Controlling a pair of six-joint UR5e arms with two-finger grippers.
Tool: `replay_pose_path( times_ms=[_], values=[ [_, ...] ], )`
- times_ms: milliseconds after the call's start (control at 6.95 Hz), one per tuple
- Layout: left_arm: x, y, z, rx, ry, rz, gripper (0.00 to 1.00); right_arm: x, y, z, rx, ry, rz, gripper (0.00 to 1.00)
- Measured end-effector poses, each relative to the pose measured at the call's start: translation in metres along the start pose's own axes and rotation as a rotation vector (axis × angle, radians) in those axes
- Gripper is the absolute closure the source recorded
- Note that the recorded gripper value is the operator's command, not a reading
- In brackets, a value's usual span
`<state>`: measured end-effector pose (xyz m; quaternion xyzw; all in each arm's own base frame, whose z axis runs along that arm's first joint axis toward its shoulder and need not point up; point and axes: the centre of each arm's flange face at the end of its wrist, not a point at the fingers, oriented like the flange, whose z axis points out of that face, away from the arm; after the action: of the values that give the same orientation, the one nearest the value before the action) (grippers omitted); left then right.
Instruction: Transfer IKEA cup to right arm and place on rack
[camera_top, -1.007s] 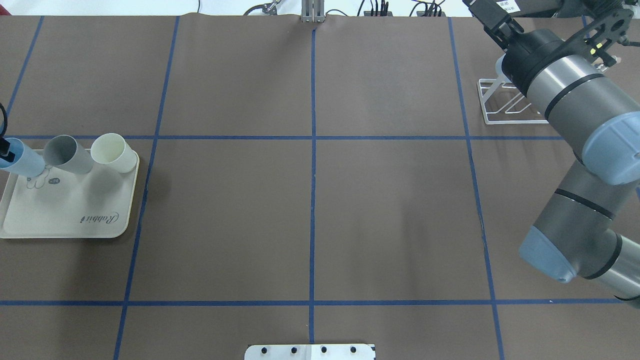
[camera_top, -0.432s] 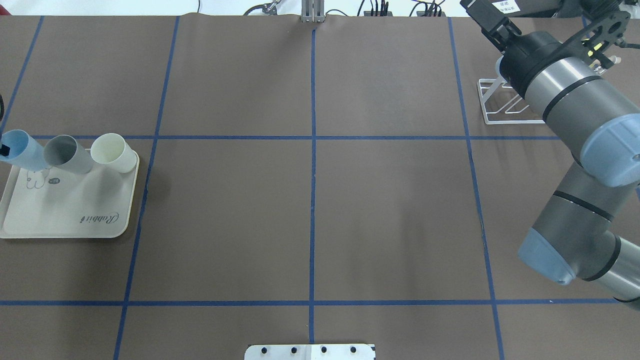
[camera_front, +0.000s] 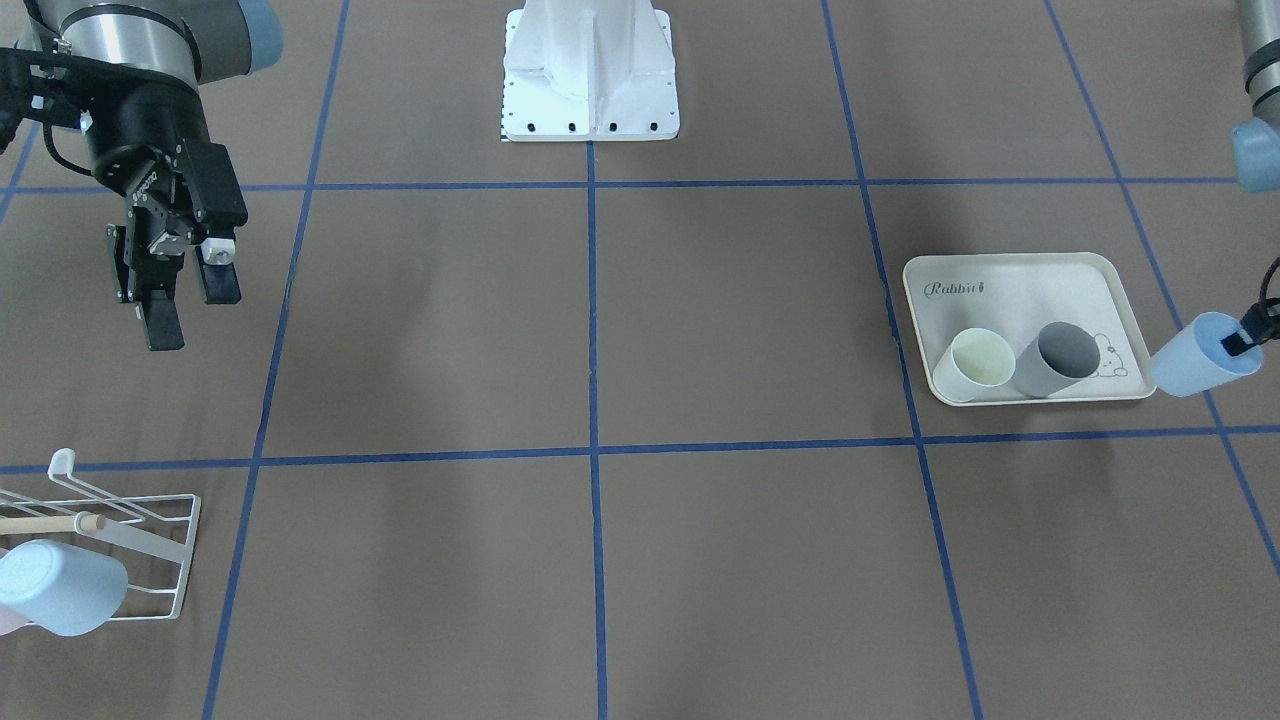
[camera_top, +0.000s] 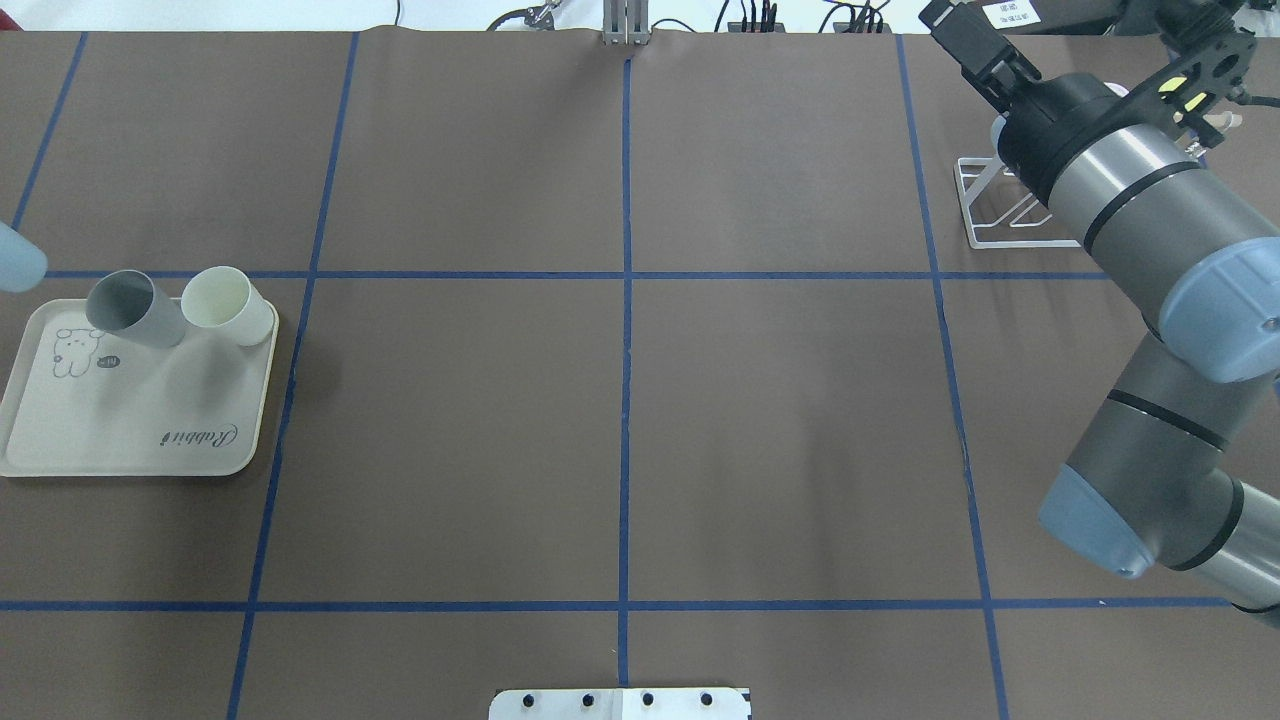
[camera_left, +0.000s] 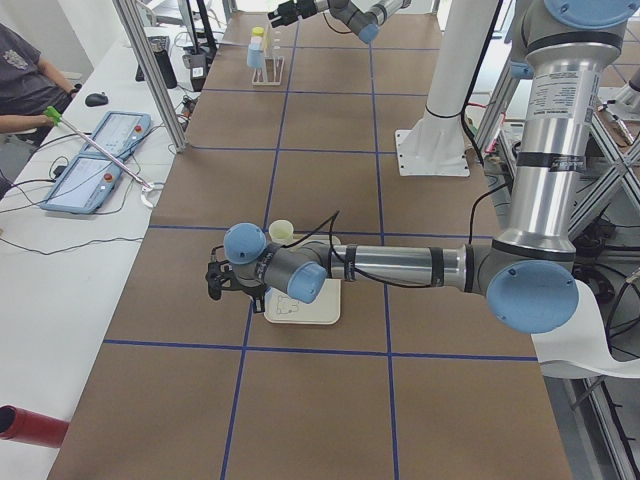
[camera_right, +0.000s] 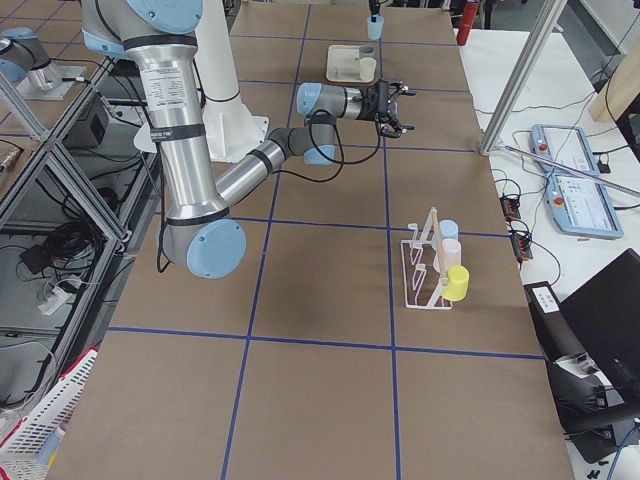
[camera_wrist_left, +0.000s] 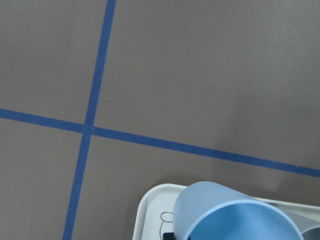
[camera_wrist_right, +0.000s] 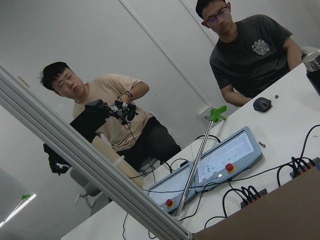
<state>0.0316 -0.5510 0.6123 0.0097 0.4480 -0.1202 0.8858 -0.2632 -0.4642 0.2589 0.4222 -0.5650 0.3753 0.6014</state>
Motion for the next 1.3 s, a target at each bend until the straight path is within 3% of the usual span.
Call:
replay_pose_path(
  times_ms=[432,719,1007,1295],
  values=[
    [0.027,-0.044,-0.076,0.186,-0.007,-0.006,1.0,0.001,0.007,-0.009,-0.007,-0.043,0.023,0.0],
    [0.087,-0.056,-0.111,0.309,0.002,-0.062,1.0,0.003,0.005,-0.027,-0.025,-0.076,0.059,0.0],
    [0.171,-0.035,-0.107,0.379,0.037,-0.121,1.0,0.007,0.001,-0.054,-0.056,-0.097,0.127,0.0],
    [0.247,-0.005,-0.085,0.405,0.152,-0.204,1.0,0.012,0.002,-0.071,-0.083,-0.122,0.202,0.0]
  ],
)
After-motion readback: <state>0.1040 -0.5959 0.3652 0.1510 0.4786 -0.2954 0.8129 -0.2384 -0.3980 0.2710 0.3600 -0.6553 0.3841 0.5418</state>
